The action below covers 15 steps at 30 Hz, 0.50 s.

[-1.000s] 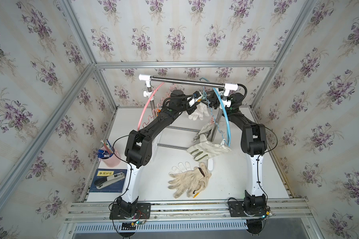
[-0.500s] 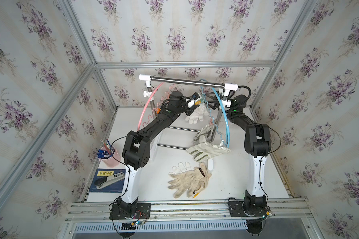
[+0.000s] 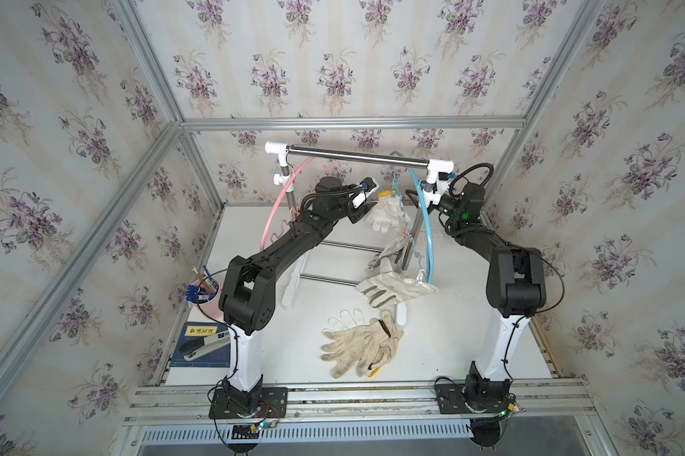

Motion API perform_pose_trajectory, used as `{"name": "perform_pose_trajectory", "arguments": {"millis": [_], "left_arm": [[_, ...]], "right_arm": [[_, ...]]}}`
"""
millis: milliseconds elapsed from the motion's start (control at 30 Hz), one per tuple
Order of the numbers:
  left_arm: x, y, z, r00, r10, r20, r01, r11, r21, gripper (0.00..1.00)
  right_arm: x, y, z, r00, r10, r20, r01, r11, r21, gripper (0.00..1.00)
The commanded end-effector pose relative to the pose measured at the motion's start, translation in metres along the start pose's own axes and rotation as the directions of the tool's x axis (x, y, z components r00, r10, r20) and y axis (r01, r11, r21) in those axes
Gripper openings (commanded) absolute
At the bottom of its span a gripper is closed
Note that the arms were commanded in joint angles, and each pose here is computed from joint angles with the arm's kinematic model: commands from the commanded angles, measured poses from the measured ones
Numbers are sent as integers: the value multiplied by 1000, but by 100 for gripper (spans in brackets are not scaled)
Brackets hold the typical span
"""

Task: Clip the gloves onto a hanger to dry
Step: Clamp the glove onto the hanger.

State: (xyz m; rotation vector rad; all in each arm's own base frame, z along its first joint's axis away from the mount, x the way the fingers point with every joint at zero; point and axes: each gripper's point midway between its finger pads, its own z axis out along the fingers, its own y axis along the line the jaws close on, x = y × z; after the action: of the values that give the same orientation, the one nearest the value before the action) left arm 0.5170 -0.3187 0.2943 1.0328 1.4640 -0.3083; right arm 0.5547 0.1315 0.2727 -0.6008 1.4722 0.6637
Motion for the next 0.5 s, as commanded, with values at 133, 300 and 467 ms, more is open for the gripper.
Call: {"name": "perform_pose_trajectory", "arguments": {"millis": [133, 300, 467], "left_arm": [[-55, -12, -39, 992, -35, 125, 32, 999, 30, 54], [-94, -41, -76, 980, -58, 188, 35, 992, 125, 54], [-128, -47, -124, 962, -108, 250, 79, 989, 126, 54]], "right_arm": [[11, -27, -48, 993, -15, -117, 67, 886, 459, 65], [8, -43, -102, 985, 127, -118, -8, 713, 701, 64], [-13, -22, -133, 969, 247, 6, -171, 653, 738, 52]]}}
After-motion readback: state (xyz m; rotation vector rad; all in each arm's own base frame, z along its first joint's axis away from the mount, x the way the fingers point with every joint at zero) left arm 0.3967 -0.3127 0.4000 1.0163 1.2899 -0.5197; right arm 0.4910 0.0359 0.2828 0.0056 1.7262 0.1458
